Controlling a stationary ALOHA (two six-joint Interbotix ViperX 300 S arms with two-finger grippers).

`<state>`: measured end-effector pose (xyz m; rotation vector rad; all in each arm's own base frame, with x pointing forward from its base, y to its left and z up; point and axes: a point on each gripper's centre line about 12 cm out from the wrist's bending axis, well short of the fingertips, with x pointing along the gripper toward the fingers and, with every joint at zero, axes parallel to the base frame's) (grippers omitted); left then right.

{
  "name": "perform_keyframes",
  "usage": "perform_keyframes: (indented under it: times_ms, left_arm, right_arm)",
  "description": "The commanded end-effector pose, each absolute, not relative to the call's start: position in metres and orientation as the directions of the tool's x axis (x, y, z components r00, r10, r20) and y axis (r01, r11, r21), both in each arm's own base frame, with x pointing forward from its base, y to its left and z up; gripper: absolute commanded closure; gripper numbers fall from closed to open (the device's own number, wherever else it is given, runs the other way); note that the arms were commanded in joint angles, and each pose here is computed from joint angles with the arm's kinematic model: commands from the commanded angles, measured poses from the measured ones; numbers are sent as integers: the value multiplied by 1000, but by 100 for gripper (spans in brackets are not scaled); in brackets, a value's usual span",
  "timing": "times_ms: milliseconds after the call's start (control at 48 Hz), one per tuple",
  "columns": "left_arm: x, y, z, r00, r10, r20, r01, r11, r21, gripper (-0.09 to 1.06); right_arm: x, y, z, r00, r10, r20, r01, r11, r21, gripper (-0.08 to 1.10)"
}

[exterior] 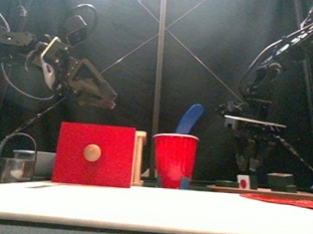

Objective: Place sushi on board then cut the sushi with the knife then place the pieces on the plate
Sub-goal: Place the 4 sushi pieces on the plate

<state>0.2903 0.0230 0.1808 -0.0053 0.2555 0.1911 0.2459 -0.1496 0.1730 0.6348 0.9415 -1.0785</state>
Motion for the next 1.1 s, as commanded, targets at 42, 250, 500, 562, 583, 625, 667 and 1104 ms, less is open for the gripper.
perform_keyframes:
  times_ms: [42,250,500,562,583,625,667,1104]
  left_arm:
    - [295,23,189,957,186,-222,-187,982,15,14]
    - [296,23,192,959,189,-211,-190,982,14,14]
    - [300,21,198,963,186,-195,-190,982,-1,14]
    - [301,21,198,962,191,-194,-197,980,-10,14]
    - [301,21,198,962,193,-195,-200,980,-14,14]
    - [301,21,198,961,195,-195,-202,979,-16,14]
    - [301,21,198,960,198,-196,-206,978,-19,14]
    - [300,18,197,961,189,-201,-197,980,-20,14]
  right_arm:
    - [261,-141,210,307,-483,-820,898,432,81,27]
    - [309,-50,218,612,-279,-740,536,834,129,27]
    - [339,17,219,685,-25,-729,272,936,224,28]
    - [349,25,218,673,-1,-739,228,952,206,29]
    - [351,25,219,670,2,-742,222,954,203,29]
    - [355,26,217,660,6,-751,215,957,196,30]
    - [359,26,216,652,8,-758,210,959,190,30]
    - [372,30,198,631,12,-776,199,964,177,30]
